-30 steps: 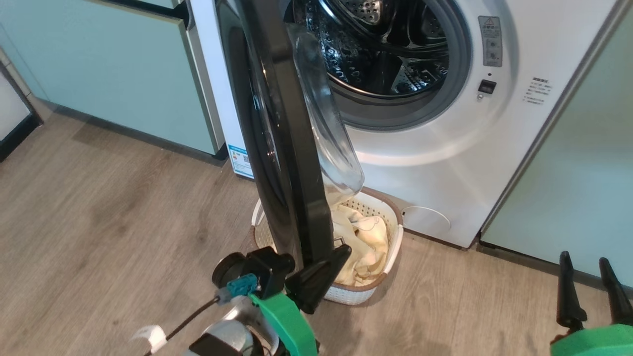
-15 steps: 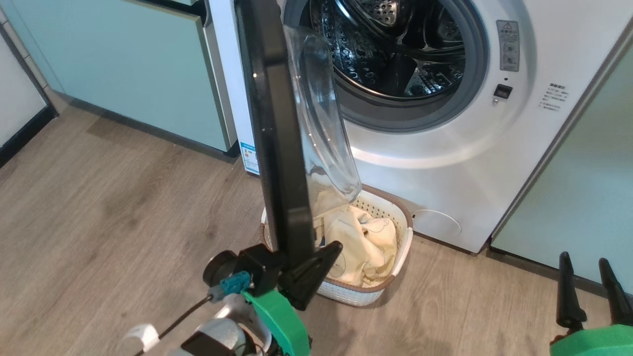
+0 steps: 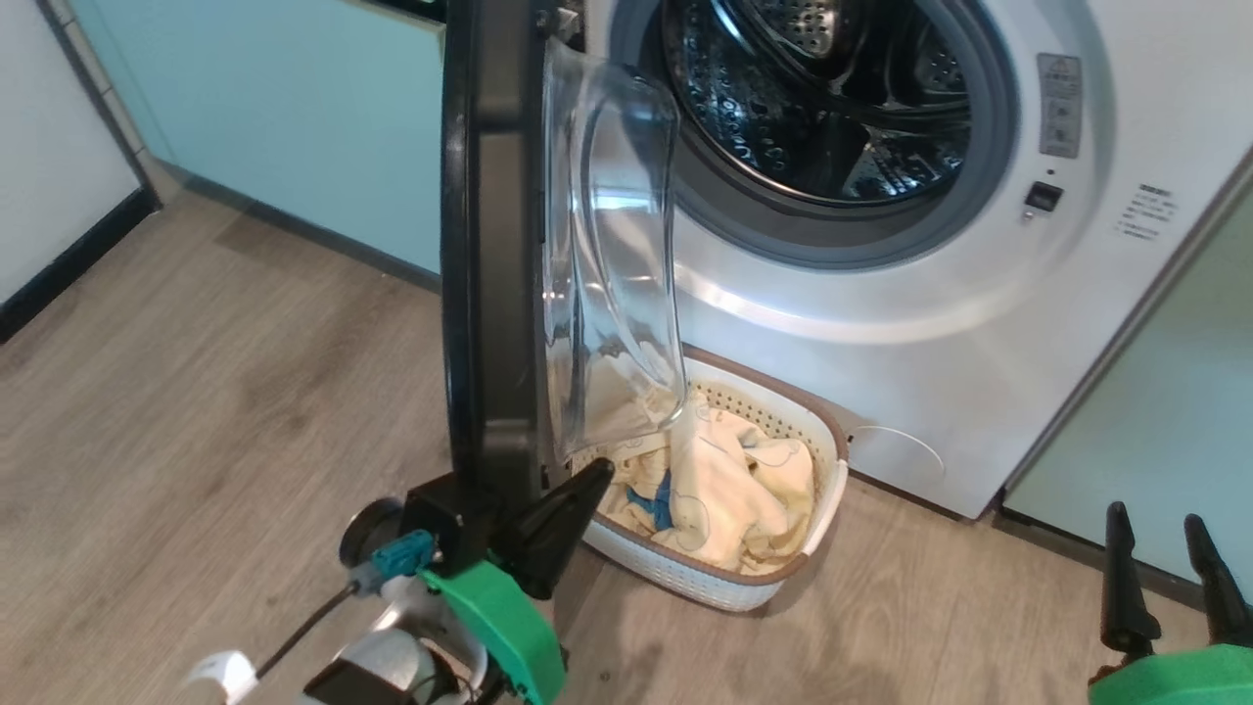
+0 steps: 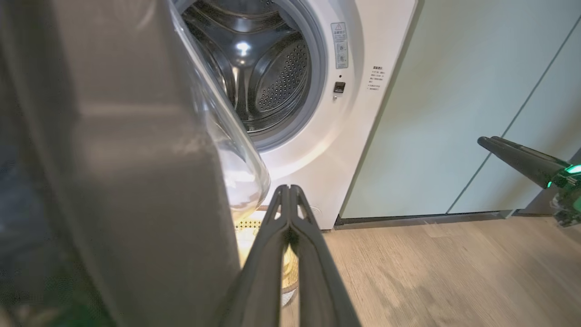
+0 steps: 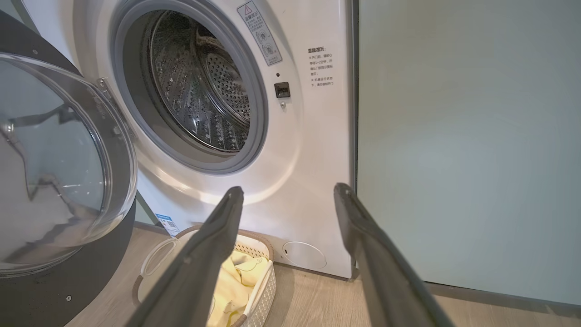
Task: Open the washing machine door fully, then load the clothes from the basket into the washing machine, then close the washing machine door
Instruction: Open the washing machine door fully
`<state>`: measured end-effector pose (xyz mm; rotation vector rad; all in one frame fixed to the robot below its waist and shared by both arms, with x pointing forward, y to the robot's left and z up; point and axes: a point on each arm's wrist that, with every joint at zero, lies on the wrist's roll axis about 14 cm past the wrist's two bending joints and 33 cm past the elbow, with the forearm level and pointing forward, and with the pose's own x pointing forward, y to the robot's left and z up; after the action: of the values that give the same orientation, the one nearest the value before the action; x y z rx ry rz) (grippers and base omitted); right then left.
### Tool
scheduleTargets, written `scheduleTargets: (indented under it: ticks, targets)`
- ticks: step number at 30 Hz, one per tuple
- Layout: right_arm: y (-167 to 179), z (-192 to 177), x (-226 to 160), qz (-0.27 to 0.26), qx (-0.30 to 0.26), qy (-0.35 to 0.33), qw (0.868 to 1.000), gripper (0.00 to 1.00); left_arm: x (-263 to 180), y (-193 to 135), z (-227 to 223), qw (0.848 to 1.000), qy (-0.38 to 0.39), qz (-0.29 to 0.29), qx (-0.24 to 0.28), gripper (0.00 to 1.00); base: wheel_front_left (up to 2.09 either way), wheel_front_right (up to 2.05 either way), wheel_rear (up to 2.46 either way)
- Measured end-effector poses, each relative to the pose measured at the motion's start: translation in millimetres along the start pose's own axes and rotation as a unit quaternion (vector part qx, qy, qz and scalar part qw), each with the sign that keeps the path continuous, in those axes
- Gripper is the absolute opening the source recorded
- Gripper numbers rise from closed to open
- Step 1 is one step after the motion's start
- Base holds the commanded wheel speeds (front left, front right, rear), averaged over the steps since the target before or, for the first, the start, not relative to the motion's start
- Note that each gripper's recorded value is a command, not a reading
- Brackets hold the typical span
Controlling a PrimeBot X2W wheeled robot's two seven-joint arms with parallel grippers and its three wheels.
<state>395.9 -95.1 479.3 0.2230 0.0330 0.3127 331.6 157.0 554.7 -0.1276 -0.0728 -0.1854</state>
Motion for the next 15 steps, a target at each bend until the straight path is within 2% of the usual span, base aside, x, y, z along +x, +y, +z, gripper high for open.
scheduleTargets:
  ticks: [15]
  targets:
    - [30.2, -10.6, 19.4, 0.047, 0.003, 0.015, 0.999, 1.00, -28.7, 53.0, 2.3, 0.996, -0.001, 0.092, 0.012, 0.00, 0.00, 0.00, 0.00]
